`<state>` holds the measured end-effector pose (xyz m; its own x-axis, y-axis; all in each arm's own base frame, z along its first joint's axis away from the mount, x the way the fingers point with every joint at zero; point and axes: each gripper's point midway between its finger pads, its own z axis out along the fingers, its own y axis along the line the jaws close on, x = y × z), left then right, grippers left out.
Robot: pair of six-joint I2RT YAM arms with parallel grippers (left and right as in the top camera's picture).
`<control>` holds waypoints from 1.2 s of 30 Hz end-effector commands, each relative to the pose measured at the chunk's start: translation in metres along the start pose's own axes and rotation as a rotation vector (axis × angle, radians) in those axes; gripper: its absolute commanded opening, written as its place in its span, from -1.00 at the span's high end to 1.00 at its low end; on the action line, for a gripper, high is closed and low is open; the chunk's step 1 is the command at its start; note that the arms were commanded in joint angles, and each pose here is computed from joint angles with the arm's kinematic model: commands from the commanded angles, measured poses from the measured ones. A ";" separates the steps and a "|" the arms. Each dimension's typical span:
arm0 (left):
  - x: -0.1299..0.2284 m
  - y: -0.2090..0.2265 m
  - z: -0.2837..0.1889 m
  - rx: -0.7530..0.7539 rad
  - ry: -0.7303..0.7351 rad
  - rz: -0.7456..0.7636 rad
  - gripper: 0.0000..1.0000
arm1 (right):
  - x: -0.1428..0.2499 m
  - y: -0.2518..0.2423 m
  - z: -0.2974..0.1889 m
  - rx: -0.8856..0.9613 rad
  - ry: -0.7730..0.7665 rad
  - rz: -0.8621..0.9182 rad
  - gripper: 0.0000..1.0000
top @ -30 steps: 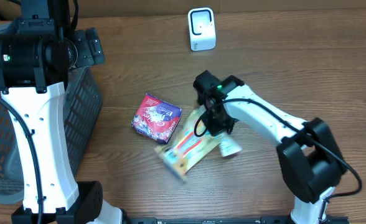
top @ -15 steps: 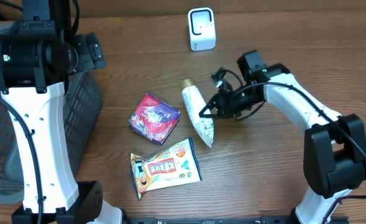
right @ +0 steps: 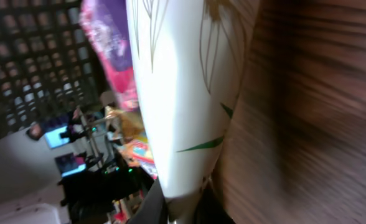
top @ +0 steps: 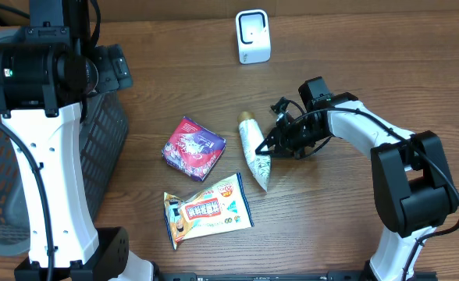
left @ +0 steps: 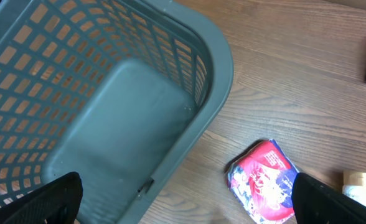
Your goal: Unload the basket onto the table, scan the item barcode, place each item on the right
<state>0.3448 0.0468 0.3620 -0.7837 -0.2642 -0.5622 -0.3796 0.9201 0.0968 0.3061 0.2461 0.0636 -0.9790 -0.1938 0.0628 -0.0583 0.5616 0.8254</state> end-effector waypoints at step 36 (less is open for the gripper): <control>0.005 0.003 0.001 -0.006 0.022 -0.031 -0.99 | 0.016 -0.111 -0.020 0.454 0.001 0.422 -0.06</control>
<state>0.3410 0.0468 0.3598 -0.7869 -0.2812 -0.5493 -0.3925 0.9149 0.0939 0.2922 0.2037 0.0097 -0.8976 0.0558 0.4372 0.3354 0.7301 0.5954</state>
